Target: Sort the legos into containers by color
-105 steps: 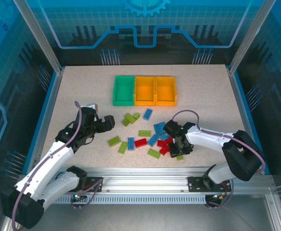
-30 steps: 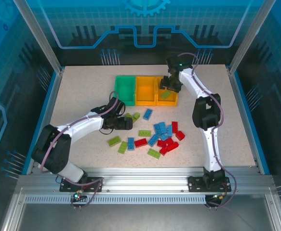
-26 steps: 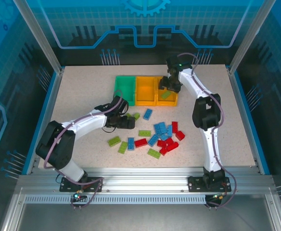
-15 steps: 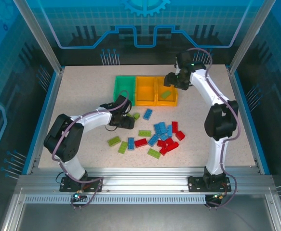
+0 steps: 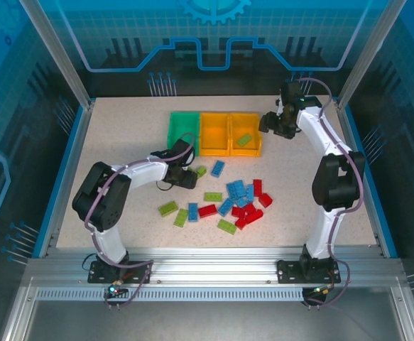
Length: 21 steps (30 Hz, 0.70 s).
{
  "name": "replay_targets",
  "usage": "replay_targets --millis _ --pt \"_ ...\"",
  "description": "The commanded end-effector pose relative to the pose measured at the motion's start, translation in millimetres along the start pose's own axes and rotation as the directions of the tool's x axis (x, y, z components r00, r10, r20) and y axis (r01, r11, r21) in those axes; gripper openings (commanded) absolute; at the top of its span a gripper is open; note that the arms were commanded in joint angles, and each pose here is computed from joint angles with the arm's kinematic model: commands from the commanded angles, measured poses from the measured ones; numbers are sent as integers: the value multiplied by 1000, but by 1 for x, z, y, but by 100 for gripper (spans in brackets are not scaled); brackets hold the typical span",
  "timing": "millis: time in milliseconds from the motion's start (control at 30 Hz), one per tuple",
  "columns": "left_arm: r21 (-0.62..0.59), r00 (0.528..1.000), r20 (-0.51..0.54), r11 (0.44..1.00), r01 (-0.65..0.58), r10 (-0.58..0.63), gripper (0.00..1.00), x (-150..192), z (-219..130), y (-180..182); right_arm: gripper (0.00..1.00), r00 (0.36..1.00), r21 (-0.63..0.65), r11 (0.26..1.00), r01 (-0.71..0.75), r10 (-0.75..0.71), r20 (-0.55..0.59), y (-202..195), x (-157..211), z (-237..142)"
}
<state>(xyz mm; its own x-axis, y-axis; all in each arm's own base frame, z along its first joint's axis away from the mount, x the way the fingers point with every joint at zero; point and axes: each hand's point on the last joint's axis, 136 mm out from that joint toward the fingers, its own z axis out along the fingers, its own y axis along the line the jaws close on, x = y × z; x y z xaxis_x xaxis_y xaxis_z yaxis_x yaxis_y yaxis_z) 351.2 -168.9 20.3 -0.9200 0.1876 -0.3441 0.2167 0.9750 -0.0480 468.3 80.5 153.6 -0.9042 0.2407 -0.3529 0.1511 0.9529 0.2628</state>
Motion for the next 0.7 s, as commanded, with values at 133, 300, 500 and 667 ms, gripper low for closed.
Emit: replay_targets --millis 133,300,500,667 --pt "55 1000 -15 998 -23 24 36 -2 0 -10 67 1000 -26 1000 7 -6 25 0 -4 -12" --pt "60 1000 16 998 -7 6 35 -4 -13 -9 67 1000 -23 1000 4 -4 23 -1 -3 -11" --pt "74 996 76 997 33 -39 34 -22 -45 -11 67 1000 -21 1000 7 -7 13 -3 -2 -2" --pt "133 986 132 987 88 -106 34 -38 -75 -20 67 1000 -13 1000 26 -26 -3 -5 -1 12"
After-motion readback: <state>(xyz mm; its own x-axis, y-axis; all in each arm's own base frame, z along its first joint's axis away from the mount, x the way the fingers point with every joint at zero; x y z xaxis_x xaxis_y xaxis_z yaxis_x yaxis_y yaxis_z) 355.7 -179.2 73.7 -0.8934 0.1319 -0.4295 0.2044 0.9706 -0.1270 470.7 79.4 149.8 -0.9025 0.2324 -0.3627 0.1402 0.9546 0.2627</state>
